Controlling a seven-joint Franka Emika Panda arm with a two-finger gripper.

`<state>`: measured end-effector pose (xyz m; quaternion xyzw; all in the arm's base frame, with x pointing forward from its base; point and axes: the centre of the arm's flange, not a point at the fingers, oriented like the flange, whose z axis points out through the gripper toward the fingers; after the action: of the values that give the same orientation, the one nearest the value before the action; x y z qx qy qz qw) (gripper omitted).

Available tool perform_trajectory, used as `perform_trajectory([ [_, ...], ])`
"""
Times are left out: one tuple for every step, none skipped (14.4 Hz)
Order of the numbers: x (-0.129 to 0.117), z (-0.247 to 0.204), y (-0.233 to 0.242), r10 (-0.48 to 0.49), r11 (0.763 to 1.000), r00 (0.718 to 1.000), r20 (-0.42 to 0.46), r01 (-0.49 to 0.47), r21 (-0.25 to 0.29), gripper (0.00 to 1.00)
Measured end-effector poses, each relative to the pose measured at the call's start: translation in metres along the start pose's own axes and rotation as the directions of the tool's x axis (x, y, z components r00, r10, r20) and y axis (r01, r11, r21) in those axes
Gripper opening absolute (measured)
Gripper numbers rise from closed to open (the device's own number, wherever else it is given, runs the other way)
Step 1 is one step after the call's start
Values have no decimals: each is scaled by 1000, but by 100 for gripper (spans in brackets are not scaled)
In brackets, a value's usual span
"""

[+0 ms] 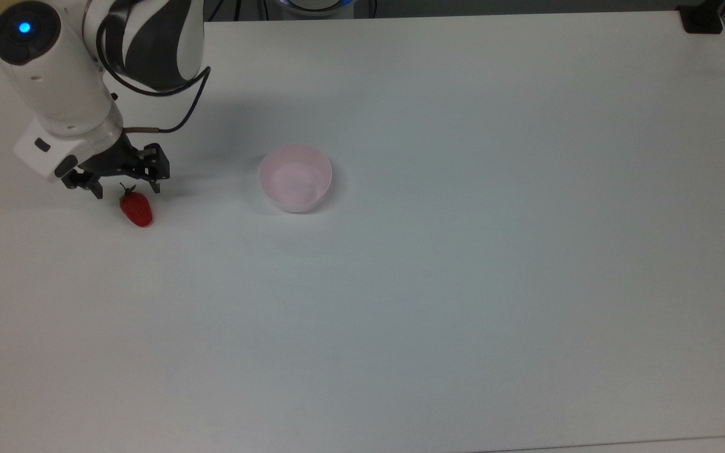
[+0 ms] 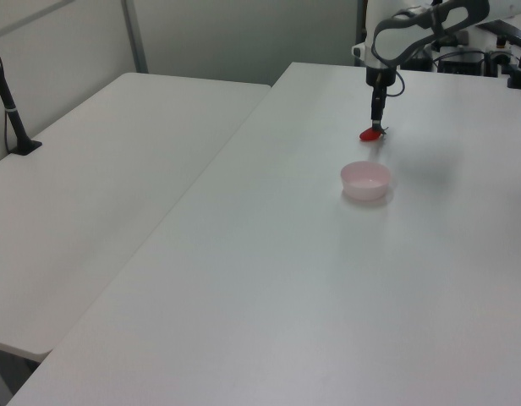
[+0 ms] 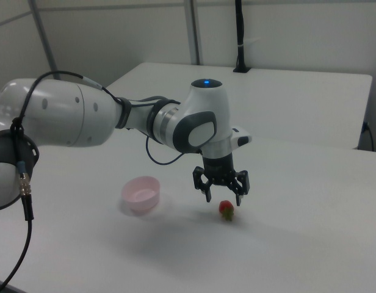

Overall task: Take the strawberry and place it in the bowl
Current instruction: 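Close the gripper on the red strawberry, then lift the strawberry and carry it over the pink bowl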

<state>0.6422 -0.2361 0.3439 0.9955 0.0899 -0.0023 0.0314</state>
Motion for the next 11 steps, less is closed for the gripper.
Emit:
perform_trajectory([
  [3,7,-1,-3,1000,1000,-8,3,-4,89],
  [6,13,-1,-6,1000,1000,-19,6,-9,83],
  [8,17,-2,-7,1000,1000,-22,7,-11,80],
  [10,24,-2,-11,1000,1000,-27,11,-15,78],
  [12,30,-5,-19,1000,999,-26,19,-19,73],
  [13,33,-7,-25,999,999,-23,25,-20,72],
  [15,35,-9,-29,999,999,-21,29,-20,63],
  [15,35,-10,-32,999,999,-20,32,-20,51],
  [16,34,-11,-33,999,999,-22,33,-21,44],
  [16,32,-10,-33,999,999,-23,33,-22,44],
  [15,31,-10,-33,999,999,-16,33,-19,44],
])
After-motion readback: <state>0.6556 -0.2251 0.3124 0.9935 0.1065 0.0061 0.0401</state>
